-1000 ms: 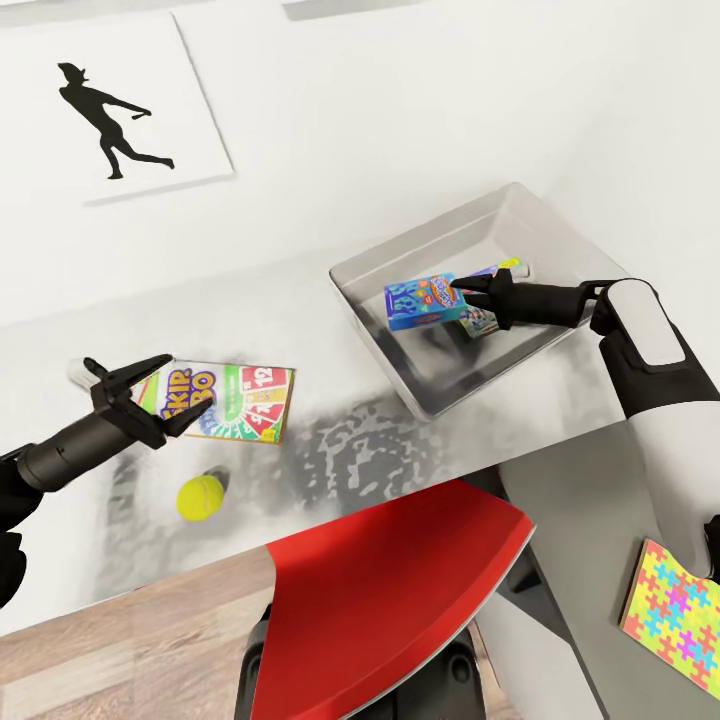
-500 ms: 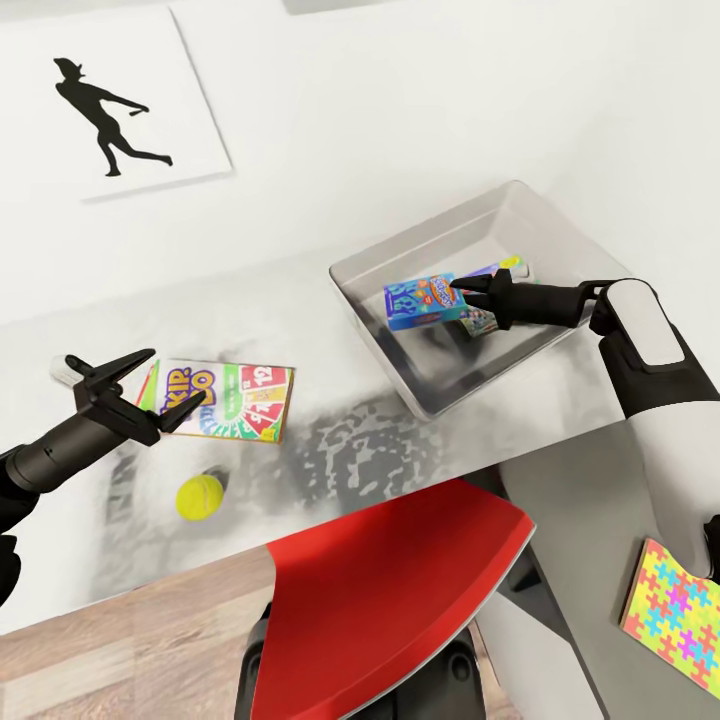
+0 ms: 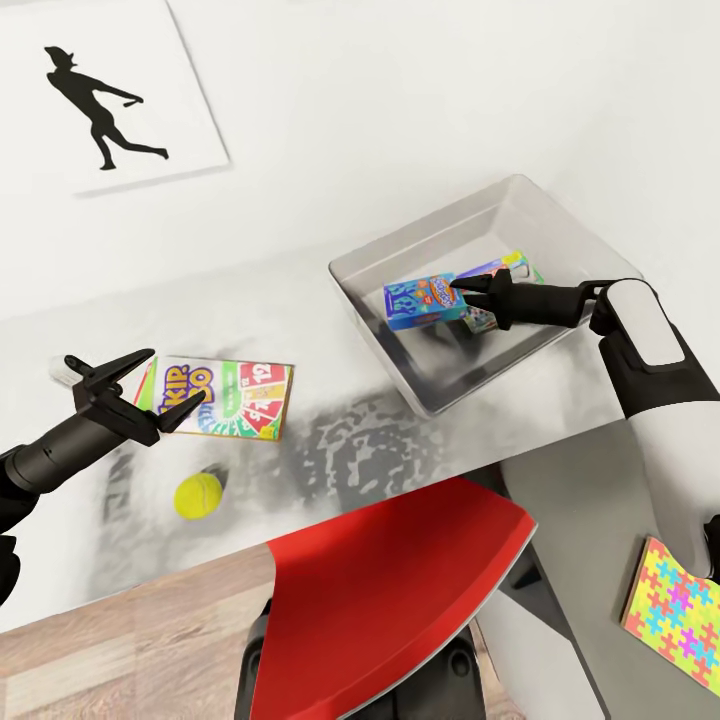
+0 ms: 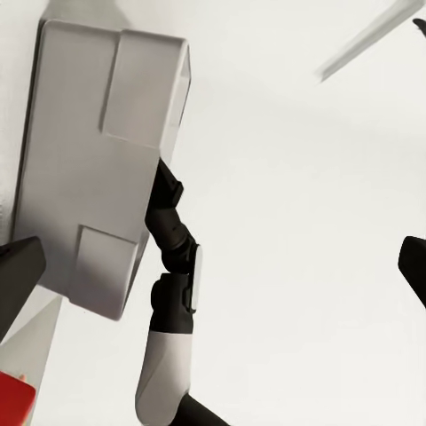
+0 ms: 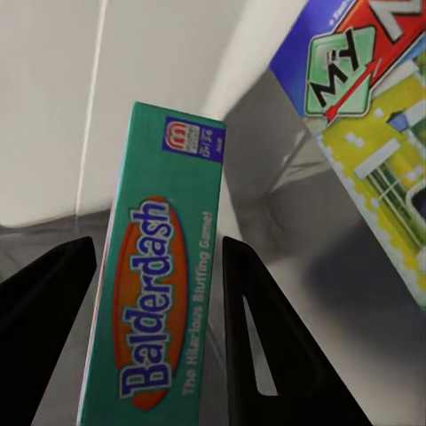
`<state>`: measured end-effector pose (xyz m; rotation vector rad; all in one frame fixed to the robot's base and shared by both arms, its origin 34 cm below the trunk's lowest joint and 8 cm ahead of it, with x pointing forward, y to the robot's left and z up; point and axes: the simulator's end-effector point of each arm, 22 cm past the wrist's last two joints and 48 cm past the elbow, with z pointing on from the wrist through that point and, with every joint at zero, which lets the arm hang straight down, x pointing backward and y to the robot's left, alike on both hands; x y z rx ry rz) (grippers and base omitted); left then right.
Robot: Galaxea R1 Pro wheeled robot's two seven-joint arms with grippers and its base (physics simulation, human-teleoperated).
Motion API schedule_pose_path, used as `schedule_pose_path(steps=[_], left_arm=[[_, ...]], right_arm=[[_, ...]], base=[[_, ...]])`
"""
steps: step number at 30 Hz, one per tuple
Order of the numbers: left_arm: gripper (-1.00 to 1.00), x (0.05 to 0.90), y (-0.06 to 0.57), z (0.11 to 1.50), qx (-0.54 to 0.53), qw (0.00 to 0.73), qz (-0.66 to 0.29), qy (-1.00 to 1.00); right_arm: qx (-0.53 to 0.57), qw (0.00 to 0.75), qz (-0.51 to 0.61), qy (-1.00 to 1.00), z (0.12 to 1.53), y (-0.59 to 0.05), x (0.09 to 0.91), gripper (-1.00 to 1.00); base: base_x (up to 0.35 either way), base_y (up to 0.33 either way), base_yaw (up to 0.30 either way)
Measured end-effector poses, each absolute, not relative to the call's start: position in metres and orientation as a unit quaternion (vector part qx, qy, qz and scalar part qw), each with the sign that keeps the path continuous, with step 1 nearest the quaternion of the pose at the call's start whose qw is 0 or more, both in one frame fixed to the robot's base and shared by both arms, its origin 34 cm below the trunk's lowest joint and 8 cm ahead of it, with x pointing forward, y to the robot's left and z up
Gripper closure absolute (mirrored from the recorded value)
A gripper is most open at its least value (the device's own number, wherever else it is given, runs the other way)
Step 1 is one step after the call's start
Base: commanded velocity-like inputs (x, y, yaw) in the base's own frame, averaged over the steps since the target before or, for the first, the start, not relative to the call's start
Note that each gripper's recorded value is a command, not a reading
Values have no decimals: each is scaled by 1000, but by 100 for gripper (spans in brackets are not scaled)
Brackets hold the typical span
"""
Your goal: Put all the toys in the child's room - the three board games (two on the bed and one on the table), the two jigsaw puzzles on the table, and the tennis ball on the table - inside the toy box on the table in the child's room.
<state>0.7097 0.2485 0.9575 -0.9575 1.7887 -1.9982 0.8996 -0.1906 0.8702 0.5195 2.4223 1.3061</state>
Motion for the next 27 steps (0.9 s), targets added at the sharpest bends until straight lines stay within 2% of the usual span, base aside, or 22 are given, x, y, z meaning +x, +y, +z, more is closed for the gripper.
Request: schedule_pose_path(steps=[27], left_arm=[[-100, 709, 248, 947, -339, 141, -691, 623]], right_arm=[[187, 163, 458, 854, 856, -191, 897, 100]], base=[[0, 0, 0]])
